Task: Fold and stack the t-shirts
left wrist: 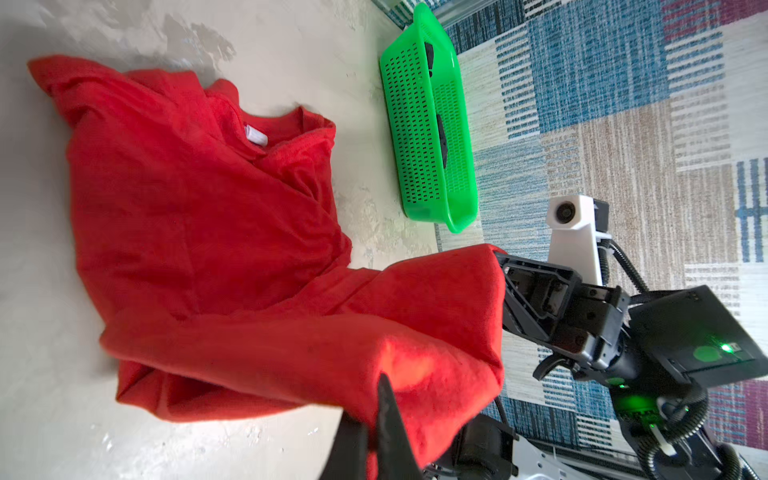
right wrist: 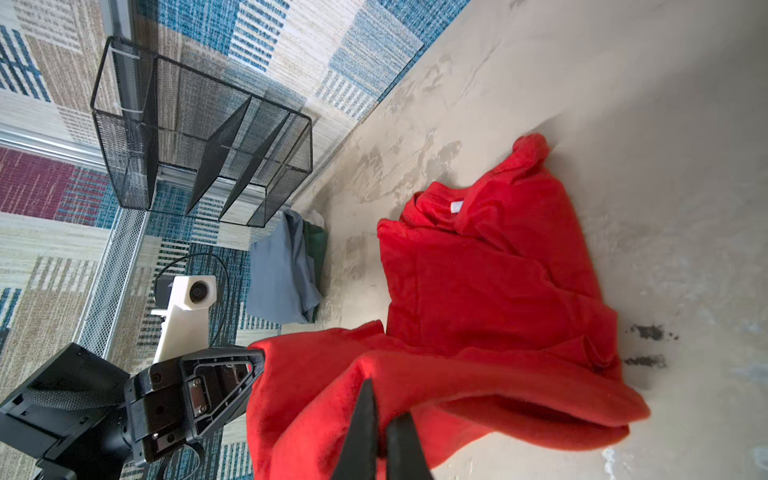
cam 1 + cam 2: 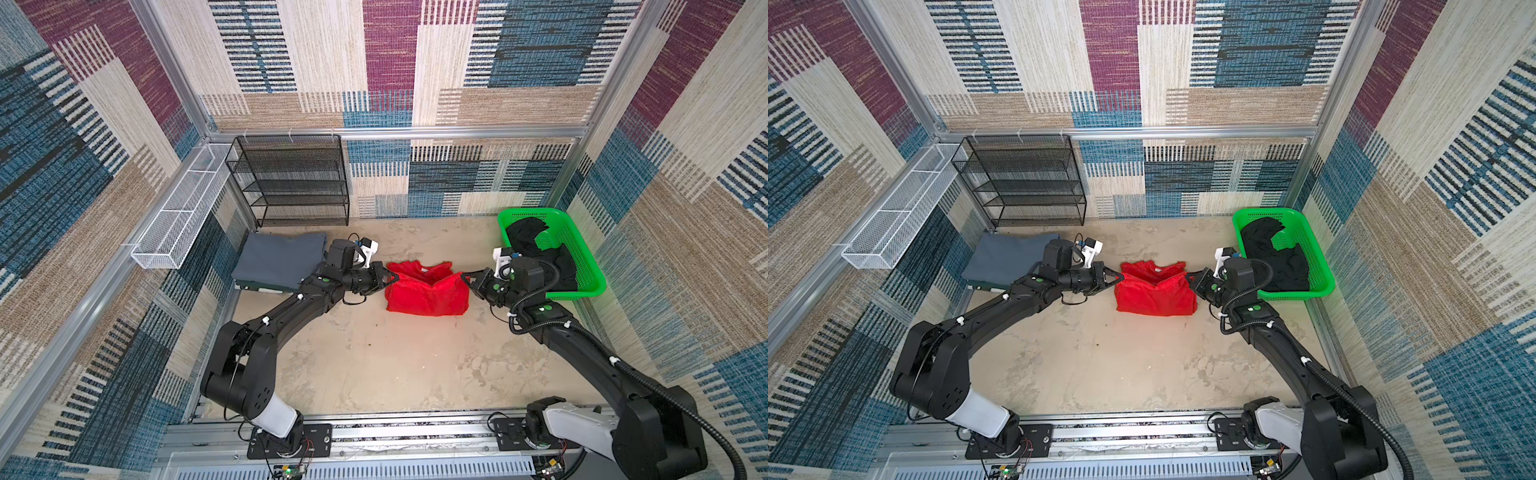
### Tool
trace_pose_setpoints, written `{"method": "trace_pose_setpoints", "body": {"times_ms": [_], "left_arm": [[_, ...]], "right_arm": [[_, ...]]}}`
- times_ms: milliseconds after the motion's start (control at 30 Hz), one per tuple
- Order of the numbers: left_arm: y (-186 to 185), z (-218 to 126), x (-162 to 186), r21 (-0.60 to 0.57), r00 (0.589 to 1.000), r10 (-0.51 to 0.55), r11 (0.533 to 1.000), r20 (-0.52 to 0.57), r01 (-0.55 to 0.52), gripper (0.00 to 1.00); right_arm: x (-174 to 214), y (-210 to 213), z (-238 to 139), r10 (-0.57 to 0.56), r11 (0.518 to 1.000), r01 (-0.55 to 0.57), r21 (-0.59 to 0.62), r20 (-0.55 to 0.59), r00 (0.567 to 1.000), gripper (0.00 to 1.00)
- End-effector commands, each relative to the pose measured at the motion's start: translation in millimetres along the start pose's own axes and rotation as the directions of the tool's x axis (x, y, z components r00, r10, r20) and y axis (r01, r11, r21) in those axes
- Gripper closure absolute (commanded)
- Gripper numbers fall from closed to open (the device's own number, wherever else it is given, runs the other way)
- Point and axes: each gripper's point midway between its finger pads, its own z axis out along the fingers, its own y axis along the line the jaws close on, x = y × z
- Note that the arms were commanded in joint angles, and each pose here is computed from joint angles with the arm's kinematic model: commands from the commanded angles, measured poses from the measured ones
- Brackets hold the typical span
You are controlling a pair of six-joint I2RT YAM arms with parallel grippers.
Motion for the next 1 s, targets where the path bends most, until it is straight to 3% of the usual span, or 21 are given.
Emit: {"method": "trace_pose_setpoints", "body": {"times_ms": [0, 500, 567, 600, 633, 700, 733, 833, 967], "left_arm": [[-7.8, 3.6, -12.6, 0.033, 1.000, 0.003, 0.999, 0.006, -0.003, 1.00], [31.1, 44.1, -69.1, -0.009, 0.996, -0.086, 0.996, 0.030, 0.087, 1.00], [40.0, 50.9, -79.2, -0.017, 0.996, -0.087, 0.996, 0.034, 0.087, 1.00], [50.0, 54.5, -86.1, -0.040, 0.995, -0.090, 0.995, 0.045, 0.091, 1.00], [61.3, 57.1, -95.6, -0.066, 0.994, -0.090, 0.993, 0.066, 0.094, 0.85], [90.1, 61.4, -118.6, -0.131, 0.989, -0.096, 0.985, 0.115, 0.111, 0.30], [99.9, 64.6, -128.8, -0.151, 0.989, -0.090, 0.983, 0.121, 0.108, 0.00], [108.1, 70.5, -149.7, -0.207, 0.996, -0.051, 0.976, 0.073, 0.065, 0.01], [94.2, 61.4, -157.4, -0.249, 0.998, 0.037, 0.968, 0.059, -0.021, 0.02]], "right_arm": [[-14.0, 11.0, 5.0, -0.043, 0.998, 0.044, -0.050, 0.011, 0.999, 1.00], [-59.1, -21.6, 67.2, -0.013, 1.000, 0.011, -0.021, -0.073, 0.997, 1.00], [-64.5, -27.9, 80.1, -0.005, 1.000, 0.003, -0.021, -0.088, 0.996, 0.91], [-66.9, -31.5, 88.0, -0.002, 1.000, 0.000, -0.024, -0.098, 0.995, 0.77], [-70.2, -33.9, 96.1, -0.011, 0.999, 0.008, -0.034, -0.105, 0.994, 0.55], [-83.1, -46.5, 114.8, -0.032, 0.999, 0.029, -0.025, -0.120, 0.992, 0.22], [-90.2, -52.0, 122.9, -0.044, 0.999, 0.042, -0.019, -0.137, 0.990, 0.12], [-114.6, -64.4, 133.1, -0.082, 0.995, 0.089, 0.053, -0.133, 0.988, 0.01], [-126.6, -65.8, 119.5, -0.153, 0.979, 0.160, 0.123, -0.069, 0.986, 0.01]]}}
